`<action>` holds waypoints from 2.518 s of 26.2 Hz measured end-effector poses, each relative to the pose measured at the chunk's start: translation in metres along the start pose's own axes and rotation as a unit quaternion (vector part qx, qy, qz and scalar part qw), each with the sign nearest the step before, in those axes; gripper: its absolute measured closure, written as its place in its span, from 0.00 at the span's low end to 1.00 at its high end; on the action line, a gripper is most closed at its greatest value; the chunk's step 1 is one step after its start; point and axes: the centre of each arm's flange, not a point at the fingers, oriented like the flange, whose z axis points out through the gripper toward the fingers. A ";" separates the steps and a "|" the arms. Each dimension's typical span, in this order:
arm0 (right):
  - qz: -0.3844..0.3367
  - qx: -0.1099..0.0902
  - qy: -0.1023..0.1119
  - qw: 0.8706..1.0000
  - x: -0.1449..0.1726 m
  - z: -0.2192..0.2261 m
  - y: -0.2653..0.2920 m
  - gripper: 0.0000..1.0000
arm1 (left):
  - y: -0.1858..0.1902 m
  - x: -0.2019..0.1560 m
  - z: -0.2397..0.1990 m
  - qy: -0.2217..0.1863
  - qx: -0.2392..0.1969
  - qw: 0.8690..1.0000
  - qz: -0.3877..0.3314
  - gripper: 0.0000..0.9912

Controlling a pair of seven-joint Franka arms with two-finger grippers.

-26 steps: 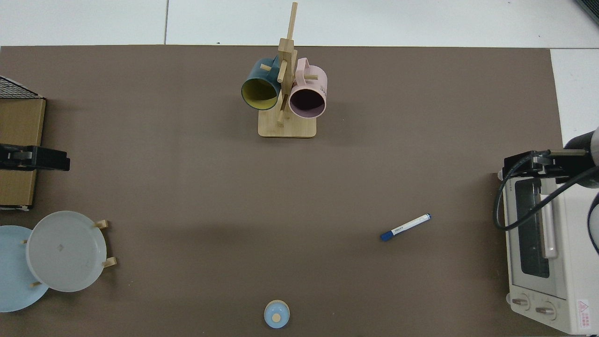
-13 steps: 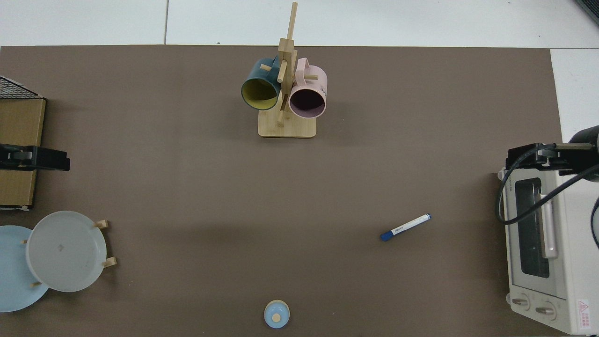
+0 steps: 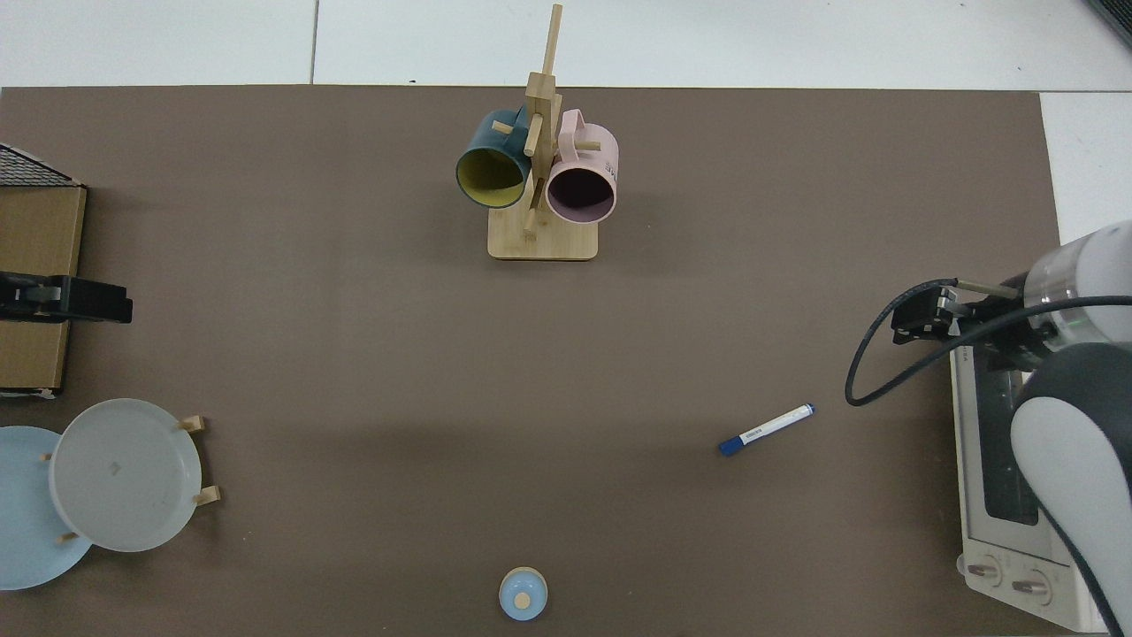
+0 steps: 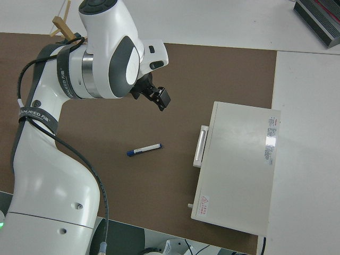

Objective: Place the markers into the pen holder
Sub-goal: 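Reach the right gripper down toward the white marker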

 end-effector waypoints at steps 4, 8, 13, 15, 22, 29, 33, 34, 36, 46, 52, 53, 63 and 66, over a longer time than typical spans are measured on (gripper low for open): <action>0.116 -0.008 -0.014 0.993 -0.007 0.027 -0.010 0.00 | 0.000 0.000 0.000 0.000 0.000 1.000 0.000 0.00; 0.197 -0.017 -0.026 0.980 -0.016 0.064 -0.023 0.00 | 0.000 0.000 0.000 0.000 0.000 1.000 0.000 0.00; 0.255 -0.013 -0.044 0.966 -0.025 0.117 -0.036 0.00 | 0.000 0.000 0.000 0.000 0.000 1.000 0.000 0.00; 0.269 -0.009 -0.048 0.962 -0.026 0.137 -0.037 0.00 | 0.000 0.000 0.000 0.000 0.000 1.000 0.000 0.00; 0.293 0.003 -0.057 0.954 -0.034 0.200 -0.029 0.00 | 0.000 0.000 0.000 0.000 0.000 1.000 0.000 0.00; 0.310 0.017 -0.067 0.948 -0.042 0.240 -0.028 0.00 | 0.000 0.000 0.000 0.000 0.000 1.000 0.000 0.00; 0.315 0.020 -0.065 0.947 -0.048 0.257 -0.024 0.00 | 0.000 0.000 0.000 0.000 0.000 1.000 0.000 0.00; 0.315 0.019 -0.065 0.947 -0.050 0.261 -0.023 0.00 | 0.000 0.000 0.000 0.000 0.000 1.000 0.000 0.00; 0.316 0.016 -0.067 0.946 -0.053 0.266 -0.021 0.00 | 0.000 0.000 0.000 0.000 0.000 1.000 0.000 0.00; 0.315 0.018 -0.062 0.947 -0.063 0.287 -0.012 0.04 | -0.007 -0.001 0.000 -0.001 0.000 1.000 -0.005 0.00; 0.292 0.022 -0.059 0.954 -0.062 0.285 -0.011 0.30 | 0.009 -0.002 0.002 -0.010 -0.002 0.998 0.059 0.00; 0.288 0.023 -0.058 0.956 -0.061 0.284 -0.011 0.37 | 0.016 -0.002 0.002 -0.011 -0.003 0.997 0.074 0.00; 0.272 0.029 -0.057 0.960 -0.060 0.281 -0.010 0.83 | 0.080 -0.011 0.005 -0.020 -0.006 0.987 0.157 0.00; 0.282 0.044 -0.076 0.955 -0.062 0.277 -0.019 0.83 | 0.085 -0.013 0.005 -0.020 -0.006 0.987 0.161 0.00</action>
